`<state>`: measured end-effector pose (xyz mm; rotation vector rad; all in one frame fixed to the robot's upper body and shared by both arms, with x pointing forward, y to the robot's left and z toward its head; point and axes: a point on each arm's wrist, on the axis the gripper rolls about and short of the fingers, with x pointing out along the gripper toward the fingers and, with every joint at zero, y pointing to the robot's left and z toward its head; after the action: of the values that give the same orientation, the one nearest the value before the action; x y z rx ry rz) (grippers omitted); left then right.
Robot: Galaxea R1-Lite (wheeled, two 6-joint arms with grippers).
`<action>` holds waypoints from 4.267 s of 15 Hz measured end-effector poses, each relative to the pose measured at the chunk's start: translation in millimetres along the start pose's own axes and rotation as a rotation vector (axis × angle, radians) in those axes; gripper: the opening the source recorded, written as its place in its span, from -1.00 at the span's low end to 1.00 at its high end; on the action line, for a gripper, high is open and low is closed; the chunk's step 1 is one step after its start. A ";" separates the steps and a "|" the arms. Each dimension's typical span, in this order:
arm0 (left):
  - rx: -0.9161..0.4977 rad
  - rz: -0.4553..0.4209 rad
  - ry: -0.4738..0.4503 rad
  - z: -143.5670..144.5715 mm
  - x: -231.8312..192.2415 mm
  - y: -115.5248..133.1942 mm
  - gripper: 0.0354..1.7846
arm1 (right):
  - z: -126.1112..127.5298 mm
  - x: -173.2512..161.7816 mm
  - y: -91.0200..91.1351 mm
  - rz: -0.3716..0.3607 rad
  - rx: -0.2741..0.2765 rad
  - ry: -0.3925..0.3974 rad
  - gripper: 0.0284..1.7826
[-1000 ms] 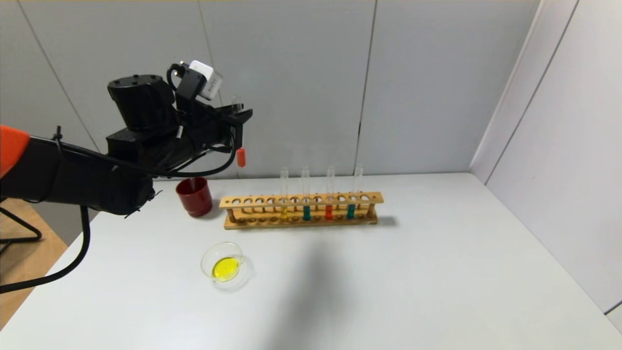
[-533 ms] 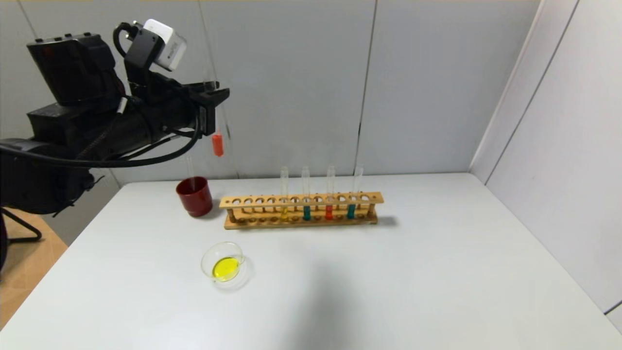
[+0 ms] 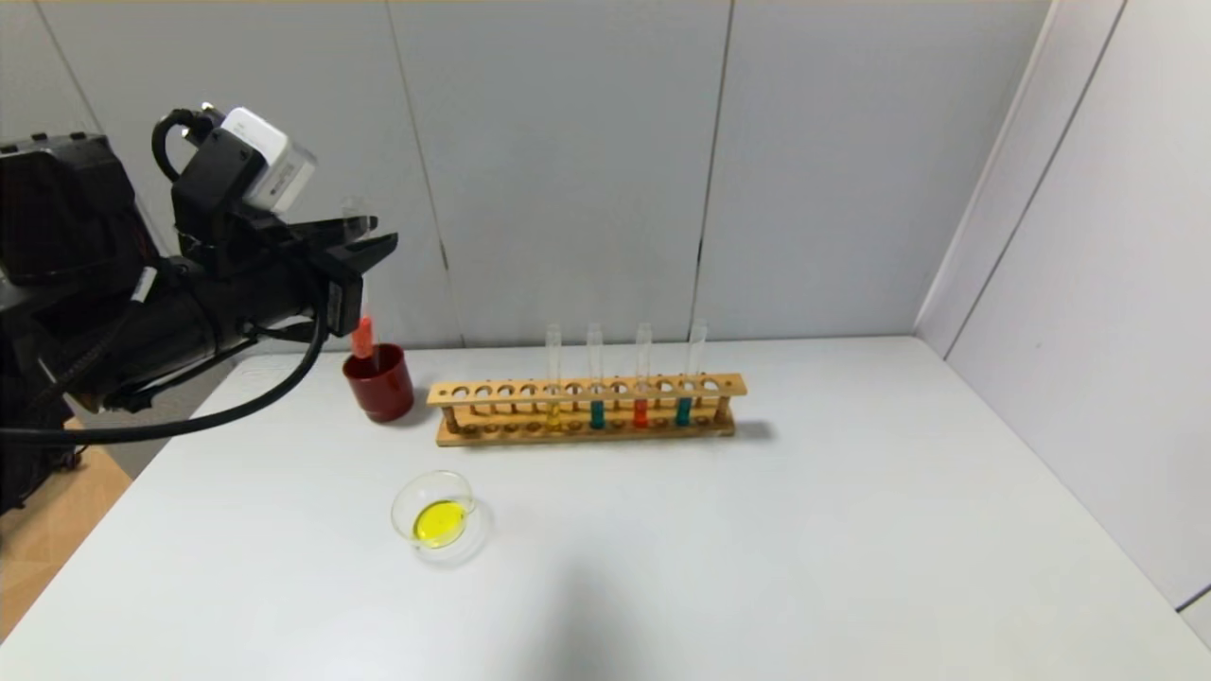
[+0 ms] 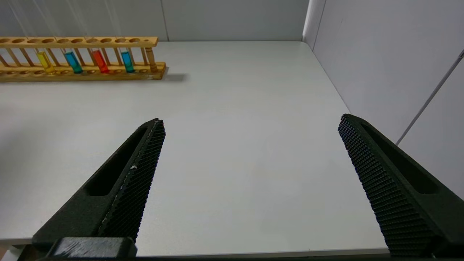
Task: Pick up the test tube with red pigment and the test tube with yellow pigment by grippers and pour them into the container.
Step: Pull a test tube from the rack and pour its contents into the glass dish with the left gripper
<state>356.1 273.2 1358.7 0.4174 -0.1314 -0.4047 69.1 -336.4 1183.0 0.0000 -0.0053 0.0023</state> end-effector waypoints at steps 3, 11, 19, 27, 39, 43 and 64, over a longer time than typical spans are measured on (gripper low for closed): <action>0.088 -0.054 0.015 -15.1 -14.8 5.3 -0.66 | 0.0 0.0 0.0 0.000 0.000 0.000 0.96; 0.362 -0.248 -0.077 -49.5 -25.1 47.5 -0.66 | 0.0 0.0 0.0 0.000 0.000 0.000 0.96; 0.497 -0.267 -0.054 -63.6 -17.7 54.2 -0.66 | 0.0 0.0 0.0 0.000 0.000 0.000 0.96; 0.712 -0.277 -0.063 -77.4 -17.3 59.8 -0.66 | 0.0 0.0 0.0 0.000 0.000 0.000 0.96; 0.893 -0.262 -0.089 -77.3 -11.8 62.0 -0.66 | 0.0 0.0 0.0 0.000 0.000 0.000 0.96; 0.889 -0.276 -0.105 -89.7 -6.1 53.0 -0.66 | 0.0 0.0 0.0 0.000 0.000 0.000 0.96; 1.024 -0.313 -0.153 -113.0 11.0 39.9 -0.66 | 0.0 0.0 0.0 0.000 0.000 0.000 0.96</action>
<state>403.6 343.6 1273.4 1.4283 -0.4295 -0.6644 69.1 -336.4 1183.0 0.0000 -0.0053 0.0028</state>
